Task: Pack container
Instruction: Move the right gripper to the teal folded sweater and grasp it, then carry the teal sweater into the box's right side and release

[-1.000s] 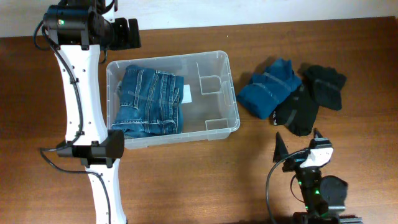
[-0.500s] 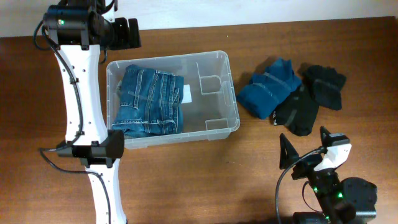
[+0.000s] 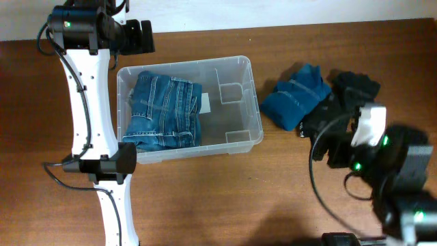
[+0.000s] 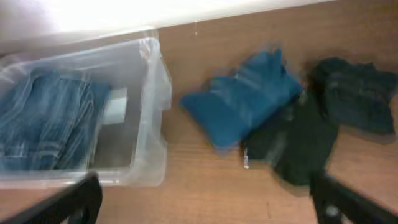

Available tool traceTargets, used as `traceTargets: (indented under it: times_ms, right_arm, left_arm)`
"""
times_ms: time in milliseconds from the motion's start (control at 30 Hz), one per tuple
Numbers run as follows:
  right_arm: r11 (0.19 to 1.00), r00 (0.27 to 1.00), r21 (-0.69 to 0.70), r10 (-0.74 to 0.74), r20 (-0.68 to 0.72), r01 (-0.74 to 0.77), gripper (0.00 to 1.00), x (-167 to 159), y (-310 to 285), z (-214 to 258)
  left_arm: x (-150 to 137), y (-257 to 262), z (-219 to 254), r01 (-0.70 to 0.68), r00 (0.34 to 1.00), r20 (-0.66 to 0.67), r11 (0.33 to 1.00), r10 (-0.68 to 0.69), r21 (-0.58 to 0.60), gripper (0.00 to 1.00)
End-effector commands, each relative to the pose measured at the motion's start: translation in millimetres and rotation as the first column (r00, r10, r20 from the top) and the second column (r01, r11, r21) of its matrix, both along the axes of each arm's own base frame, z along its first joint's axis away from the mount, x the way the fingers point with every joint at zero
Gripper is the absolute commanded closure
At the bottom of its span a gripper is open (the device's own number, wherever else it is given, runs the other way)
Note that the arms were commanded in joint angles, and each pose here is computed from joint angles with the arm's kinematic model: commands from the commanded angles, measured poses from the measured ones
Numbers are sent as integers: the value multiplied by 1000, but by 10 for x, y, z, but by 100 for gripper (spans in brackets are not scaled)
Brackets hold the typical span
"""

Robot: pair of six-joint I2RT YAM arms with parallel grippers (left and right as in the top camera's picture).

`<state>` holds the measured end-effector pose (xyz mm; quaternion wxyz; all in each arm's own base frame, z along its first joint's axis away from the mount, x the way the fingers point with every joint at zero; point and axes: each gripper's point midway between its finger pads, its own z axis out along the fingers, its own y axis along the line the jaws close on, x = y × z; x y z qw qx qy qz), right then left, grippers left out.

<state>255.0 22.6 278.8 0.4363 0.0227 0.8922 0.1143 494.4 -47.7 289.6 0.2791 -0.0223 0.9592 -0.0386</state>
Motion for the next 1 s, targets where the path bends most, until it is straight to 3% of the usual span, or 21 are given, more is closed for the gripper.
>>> traceTargets:
  times_ms: [0,133,500,633,867,967]
  right_arm:
    - [998,997,-62,18,-71,-22,2,150,-66,278]
    - [989,972,-145,-44,-231,10,2,257,-253,320]
    - [968,915,-213,-202,-349,133,2,588,-679,-75]
    - [981,900,-104,-190,-393,162,2,827,-819,-303]
    - [993,889,97,-17,-457,69,2,1302,-577,-800]
    - [968,863,196,-39,-504,158,1,1500,-536,-1048]
  left_arm:
    - [-17,5,93,0,1000,25,1000,1,-10,1]
    - [-11,6,77,-1,1000,22,1000,1,-9,1]
    - [59,77,-63,-21,1000,0,999,21,34,1]
    - [107,73,-218,31,999,-32,997,-29,68,1]
    - [114,73,-238,37,999,-36,997,-34,71,1]
    - [114,82,-239,35,999,-36,997,-32,71,1]
